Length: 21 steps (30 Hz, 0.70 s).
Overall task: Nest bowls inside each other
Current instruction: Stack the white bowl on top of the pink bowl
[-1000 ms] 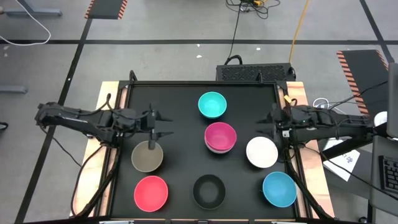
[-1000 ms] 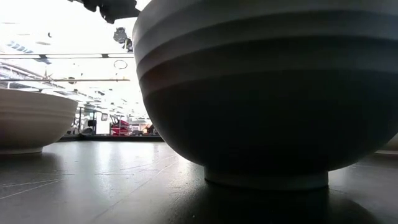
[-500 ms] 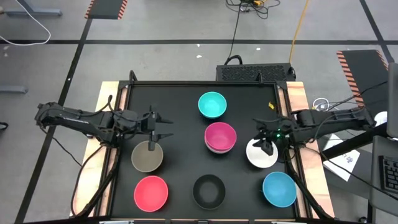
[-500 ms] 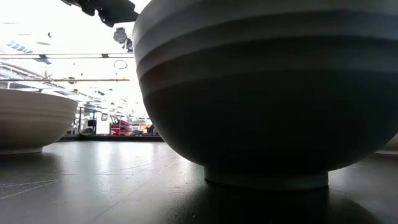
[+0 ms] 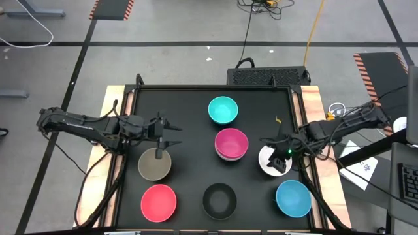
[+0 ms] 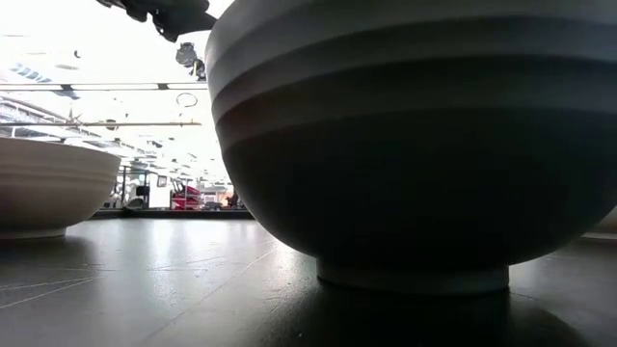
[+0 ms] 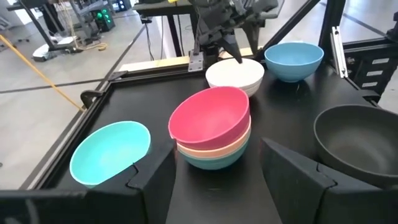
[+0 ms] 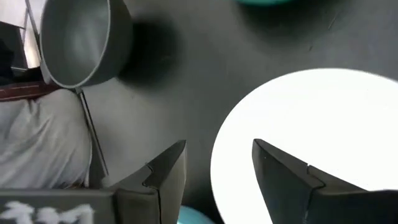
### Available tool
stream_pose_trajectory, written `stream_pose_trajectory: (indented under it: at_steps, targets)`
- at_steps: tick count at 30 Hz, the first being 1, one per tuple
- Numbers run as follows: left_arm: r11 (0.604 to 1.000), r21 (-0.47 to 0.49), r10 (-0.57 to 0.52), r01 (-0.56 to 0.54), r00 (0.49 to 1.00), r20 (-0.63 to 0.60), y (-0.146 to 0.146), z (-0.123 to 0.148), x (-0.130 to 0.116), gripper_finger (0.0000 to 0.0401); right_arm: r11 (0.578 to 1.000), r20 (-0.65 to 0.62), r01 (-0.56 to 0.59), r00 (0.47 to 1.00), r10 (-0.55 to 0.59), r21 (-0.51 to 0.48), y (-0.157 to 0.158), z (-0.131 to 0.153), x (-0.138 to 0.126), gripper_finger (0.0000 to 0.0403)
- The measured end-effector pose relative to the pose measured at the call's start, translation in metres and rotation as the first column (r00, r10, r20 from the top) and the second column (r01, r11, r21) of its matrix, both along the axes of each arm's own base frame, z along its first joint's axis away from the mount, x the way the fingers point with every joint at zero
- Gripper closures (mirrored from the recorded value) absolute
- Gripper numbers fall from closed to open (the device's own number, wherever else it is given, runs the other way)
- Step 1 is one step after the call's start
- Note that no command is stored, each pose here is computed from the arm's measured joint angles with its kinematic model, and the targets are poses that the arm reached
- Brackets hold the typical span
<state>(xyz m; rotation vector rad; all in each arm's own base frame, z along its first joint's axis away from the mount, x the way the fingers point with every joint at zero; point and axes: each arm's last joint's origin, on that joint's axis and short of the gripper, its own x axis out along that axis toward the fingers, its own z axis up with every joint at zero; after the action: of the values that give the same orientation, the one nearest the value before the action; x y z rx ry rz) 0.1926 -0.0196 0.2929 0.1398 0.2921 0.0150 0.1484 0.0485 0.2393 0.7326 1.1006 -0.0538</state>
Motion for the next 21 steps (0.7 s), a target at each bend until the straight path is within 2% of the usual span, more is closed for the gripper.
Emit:
stream_pose_trajectory:
  at_steps: [12,21]
  targets:
    - [1.000,0.005,-0.002,0.002,1.000,0.015,0.000,0.001,0.000,0.0171,0.999,-0.172,0.033,0.985,-0.026,0.038,0.013,-0.020,0.020,0.0227]
    - [0.999,0.010,-0.031,0.031,0.999,0.013,-0.001,0.001,0.000,0.0171,0.999,-0.249,0.021,0.969,-0.009,0.046,0.017,-0.026,0.031,0.0228]
